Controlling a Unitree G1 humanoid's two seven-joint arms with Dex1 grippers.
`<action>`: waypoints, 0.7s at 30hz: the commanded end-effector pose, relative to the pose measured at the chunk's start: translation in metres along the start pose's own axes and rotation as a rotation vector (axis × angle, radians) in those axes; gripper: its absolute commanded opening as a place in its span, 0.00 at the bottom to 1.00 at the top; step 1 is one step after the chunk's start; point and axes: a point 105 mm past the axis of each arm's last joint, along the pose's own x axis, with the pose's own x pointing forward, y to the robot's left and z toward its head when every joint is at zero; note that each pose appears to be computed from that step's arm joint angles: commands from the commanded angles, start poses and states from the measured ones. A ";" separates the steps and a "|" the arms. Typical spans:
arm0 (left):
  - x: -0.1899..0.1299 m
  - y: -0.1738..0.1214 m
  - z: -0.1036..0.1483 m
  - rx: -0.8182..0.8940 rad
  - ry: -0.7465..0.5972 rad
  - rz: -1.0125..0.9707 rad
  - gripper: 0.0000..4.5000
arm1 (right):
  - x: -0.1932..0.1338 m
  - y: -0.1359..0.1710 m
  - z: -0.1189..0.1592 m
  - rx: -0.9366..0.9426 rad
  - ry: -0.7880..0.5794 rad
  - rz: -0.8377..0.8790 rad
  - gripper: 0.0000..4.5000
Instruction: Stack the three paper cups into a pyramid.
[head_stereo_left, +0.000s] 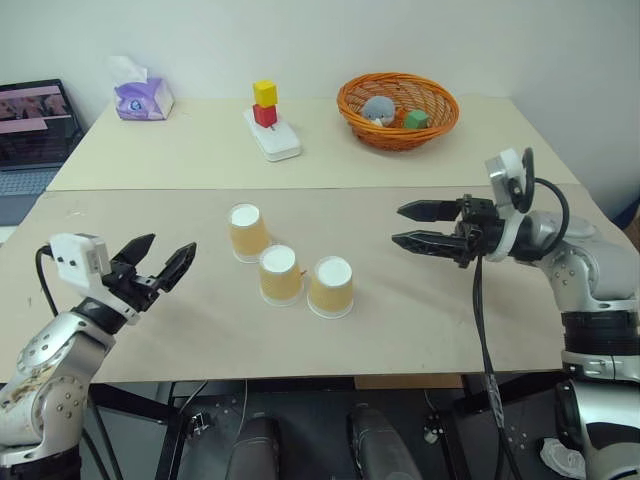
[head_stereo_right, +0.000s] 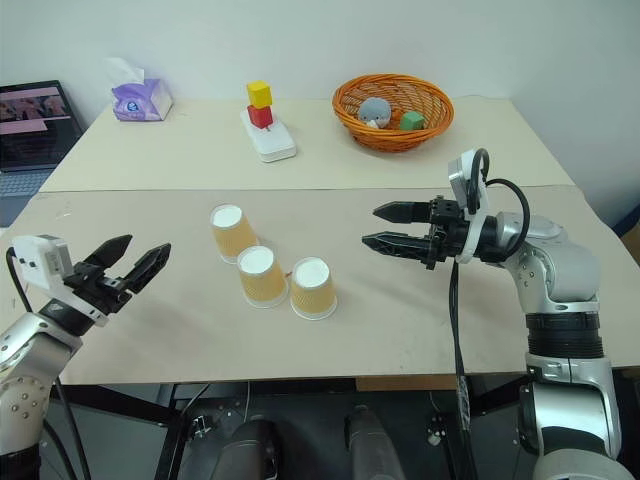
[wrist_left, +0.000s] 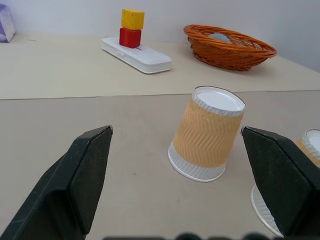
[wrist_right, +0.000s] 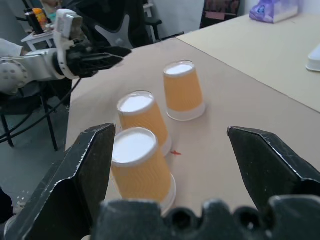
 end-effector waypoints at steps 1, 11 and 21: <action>0.009 -0.001 0.006 0.039 -0.011 -0.029 0.97 | 0.000 0.007 0.009 -0.024 -0.033 0.003 0.93; 0.029 -0.005 0.012 0.072 0.001 -0.109 0.97 | 0.006 0.017 0.010 -0.036 -0.037 0.025 0.93; 0.043 -0.004 0.005 0.064 0.029 -0.159 0.97 | 0.015 0.029 0.011 -0.064 -0.024 0.085 0.93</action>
